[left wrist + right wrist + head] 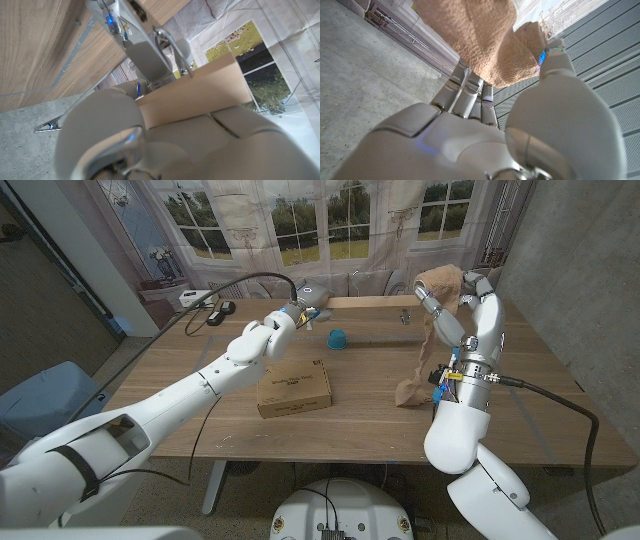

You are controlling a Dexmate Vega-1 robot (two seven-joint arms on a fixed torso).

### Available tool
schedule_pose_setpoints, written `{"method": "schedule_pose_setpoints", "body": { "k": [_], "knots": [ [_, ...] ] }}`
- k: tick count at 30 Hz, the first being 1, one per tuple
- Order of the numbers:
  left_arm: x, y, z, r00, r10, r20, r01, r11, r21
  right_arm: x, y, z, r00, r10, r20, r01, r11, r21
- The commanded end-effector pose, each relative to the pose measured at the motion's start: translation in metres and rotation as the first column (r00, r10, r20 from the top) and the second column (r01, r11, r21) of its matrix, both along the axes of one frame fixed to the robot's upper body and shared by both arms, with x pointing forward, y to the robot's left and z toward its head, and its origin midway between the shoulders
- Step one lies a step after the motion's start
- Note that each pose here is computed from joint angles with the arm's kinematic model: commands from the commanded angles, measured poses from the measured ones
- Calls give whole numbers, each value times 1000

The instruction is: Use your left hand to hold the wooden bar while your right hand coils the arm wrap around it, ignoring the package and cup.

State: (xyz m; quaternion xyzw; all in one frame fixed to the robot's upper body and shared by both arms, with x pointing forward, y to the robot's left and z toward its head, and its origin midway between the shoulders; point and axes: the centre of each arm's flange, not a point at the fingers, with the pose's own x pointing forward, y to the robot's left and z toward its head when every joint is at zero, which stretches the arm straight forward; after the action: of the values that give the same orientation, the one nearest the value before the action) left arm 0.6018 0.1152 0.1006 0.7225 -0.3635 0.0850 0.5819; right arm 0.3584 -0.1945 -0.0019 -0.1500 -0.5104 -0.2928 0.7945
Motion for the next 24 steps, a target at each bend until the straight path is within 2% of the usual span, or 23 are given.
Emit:
{"method": "schedule_pose_setpoints", "body": {
  "k": [1, 9, 24],
  "knots": [
    [2, -9, 1, 1000, -15, -7, 15, 1000, 18, -6, -1, 40, 997, 61, 51, -61, 998, -17],
    [3, -17, 2, 1000, -17, -10, 18, 999, 41, -11, 4, 67, 997, 43, 71, -38, 997, -71],
    [9, -26, 2, 999, -17, -38, 20, 997, 72, -22, 11, 115, 993, -1, 120, 15, 993, -118]
  ]
}}
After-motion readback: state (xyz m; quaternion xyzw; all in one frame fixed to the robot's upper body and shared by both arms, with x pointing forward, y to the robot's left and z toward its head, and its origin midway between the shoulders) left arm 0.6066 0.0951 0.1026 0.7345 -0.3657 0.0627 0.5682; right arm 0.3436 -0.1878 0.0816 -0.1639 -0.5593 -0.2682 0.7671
